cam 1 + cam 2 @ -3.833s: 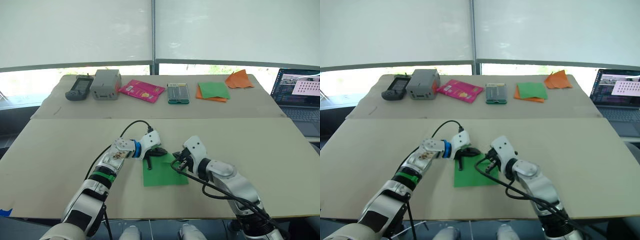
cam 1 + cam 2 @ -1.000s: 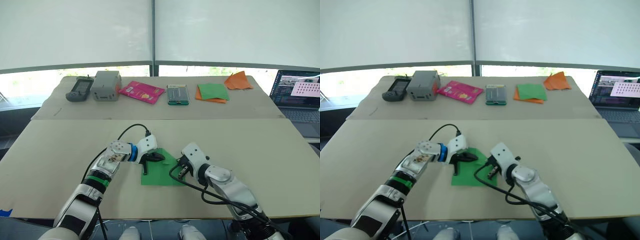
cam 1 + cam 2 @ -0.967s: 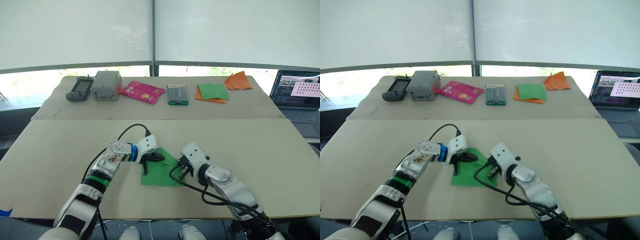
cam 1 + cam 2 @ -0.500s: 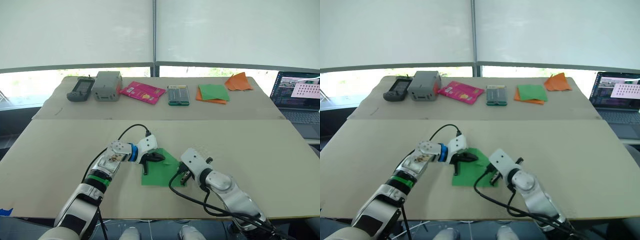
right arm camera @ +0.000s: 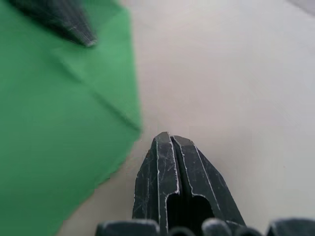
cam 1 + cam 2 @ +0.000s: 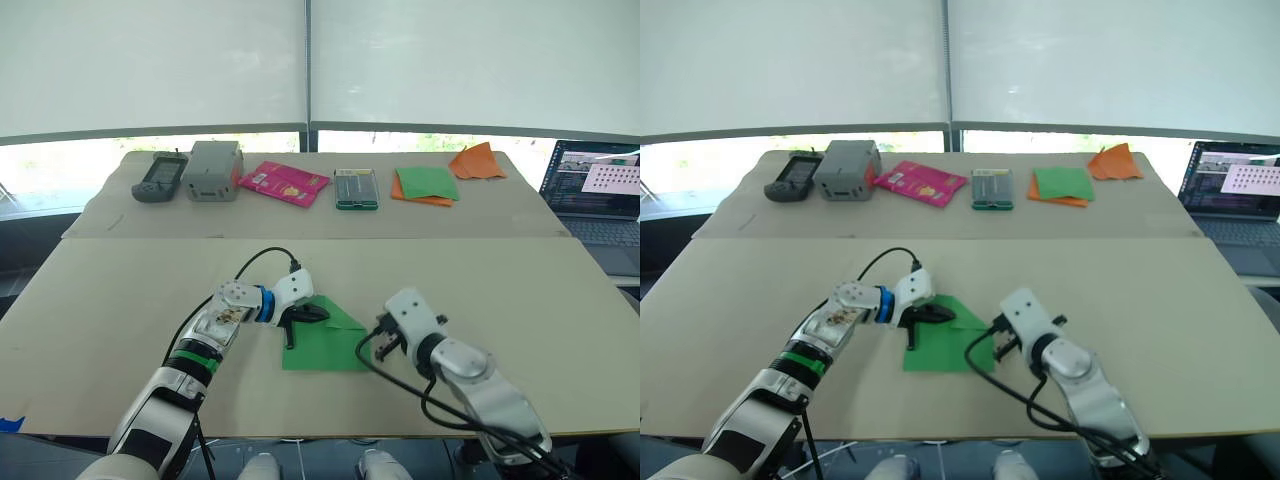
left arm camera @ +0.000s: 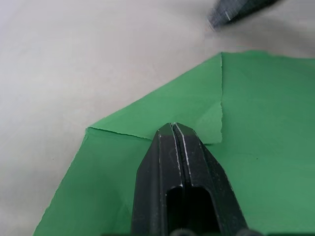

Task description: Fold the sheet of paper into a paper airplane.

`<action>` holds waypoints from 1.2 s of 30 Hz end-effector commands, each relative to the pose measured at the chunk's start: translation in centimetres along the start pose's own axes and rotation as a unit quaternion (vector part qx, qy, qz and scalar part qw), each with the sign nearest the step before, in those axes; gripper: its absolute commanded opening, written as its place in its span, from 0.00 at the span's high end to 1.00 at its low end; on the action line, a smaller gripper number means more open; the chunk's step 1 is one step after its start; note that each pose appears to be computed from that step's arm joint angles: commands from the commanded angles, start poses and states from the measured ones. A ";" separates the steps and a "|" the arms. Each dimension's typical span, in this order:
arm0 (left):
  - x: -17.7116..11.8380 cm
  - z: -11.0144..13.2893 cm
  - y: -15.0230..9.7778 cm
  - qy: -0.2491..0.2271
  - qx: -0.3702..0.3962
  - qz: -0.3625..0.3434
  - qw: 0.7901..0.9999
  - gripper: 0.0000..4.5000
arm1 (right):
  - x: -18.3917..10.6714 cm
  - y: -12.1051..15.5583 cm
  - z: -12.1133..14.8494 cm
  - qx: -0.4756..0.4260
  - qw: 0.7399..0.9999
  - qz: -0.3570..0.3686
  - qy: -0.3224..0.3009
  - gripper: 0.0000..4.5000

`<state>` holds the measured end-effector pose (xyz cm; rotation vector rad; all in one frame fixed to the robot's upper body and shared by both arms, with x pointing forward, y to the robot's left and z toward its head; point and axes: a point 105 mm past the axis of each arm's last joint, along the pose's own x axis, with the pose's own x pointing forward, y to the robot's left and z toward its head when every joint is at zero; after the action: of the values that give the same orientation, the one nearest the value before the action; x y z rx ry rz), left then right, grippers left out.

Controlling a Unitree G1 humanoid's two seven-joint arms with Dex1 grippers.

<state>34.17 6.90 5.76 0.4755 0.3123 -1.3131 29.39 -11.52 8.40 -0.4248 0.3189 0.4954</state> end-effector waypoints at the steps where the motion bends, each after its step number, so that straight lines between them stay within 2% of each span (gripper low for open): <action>1: -0.1 -2.3 -0.5 0.044 -0.018 -0.004 0.999 1.00 | -0.3 0.0 2.5 0.014 0.999 0.011 -0.046 0.99; 6: -0.1 -2.3 -0.5 0.044 -0.019 -0.004 0.999 1.00 | 1.6 2.1 2.9 0.014 0.998 0.049 -0.046 0.99; 14: -0.1 -2.3 -0.6 0.042 -0.021 -0.002 0.999 1.00 | 3.8 2.5 2.2 0.018 0.998 0.056 -0.032 0.99; 36: -0.3 -2.4 -0.5 0.045 -0.024 0.002 0.999 1.00 | 4.7 4.5 1.4 0.026 0.997 0.074 -0.026 0.99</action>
<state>34.15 7.11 5.89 0.4788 0.3114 -1.3022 31.45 -6.05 6.37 -0.3379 0.3258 0.6275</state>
